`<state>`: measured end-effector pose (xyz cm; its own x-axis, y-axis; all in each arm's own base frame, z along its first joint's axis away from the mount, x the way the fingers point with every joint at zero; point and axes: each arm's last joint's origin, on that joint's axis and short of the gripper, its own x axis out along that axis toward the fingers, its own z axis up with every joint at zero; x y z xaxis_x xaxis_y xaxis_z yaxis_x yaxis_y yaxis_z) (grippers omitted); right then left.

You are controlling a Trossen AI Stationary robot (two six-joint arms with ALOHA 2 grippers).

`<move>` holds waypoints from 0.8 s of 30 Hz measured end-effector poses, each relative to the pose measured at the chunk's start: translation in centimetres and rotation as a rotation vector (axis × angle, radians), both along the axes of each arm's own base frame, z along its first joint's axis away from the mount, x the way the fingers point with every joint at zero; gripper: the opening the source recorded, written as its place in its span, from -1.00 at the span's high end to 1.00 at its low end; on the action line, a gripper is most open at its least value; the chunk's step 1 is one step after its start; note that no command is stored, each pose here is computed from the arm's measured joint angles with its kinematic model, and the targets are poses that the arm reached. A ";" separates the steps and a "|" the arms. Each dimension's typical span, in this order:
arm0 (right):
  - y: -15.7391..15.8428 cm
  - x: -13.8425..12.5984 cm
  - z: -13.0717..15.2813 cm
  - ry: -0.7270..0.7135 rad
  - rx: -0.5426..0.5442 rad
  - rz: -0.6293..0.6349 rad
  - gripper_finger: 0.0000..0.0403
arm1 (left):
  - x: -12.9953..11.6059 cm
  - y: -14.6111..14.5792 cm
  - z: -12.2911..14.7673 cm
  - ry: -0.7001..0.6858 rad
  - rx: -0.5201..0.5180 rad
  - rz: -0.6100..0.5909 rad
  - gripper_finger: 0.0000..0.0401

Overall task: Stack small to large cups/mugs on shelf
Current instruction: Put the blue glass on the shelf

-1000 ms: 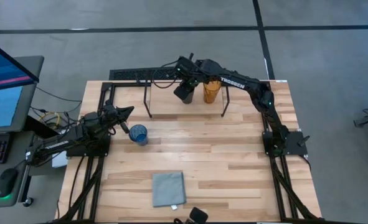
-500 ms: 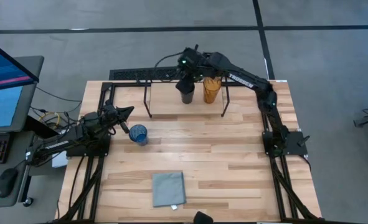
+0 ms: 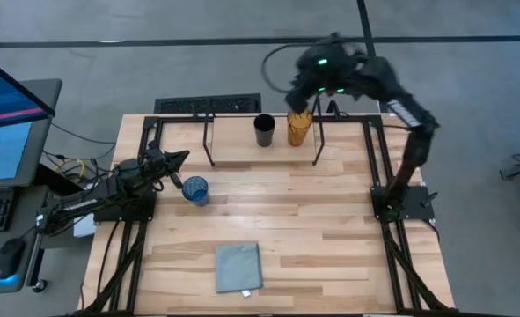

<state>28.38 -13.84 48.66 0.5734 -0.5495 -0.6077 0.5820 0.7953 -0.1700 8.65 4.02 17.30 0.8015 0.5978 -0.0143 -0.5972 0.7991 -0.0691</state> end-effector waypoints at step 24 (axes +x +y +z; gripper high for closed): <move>8.6 -17.4 -13.1 -0.483 -0.136 -0.049 0.44 | -0.1 0.1 0.1 0.004 0.027 0.065 1.00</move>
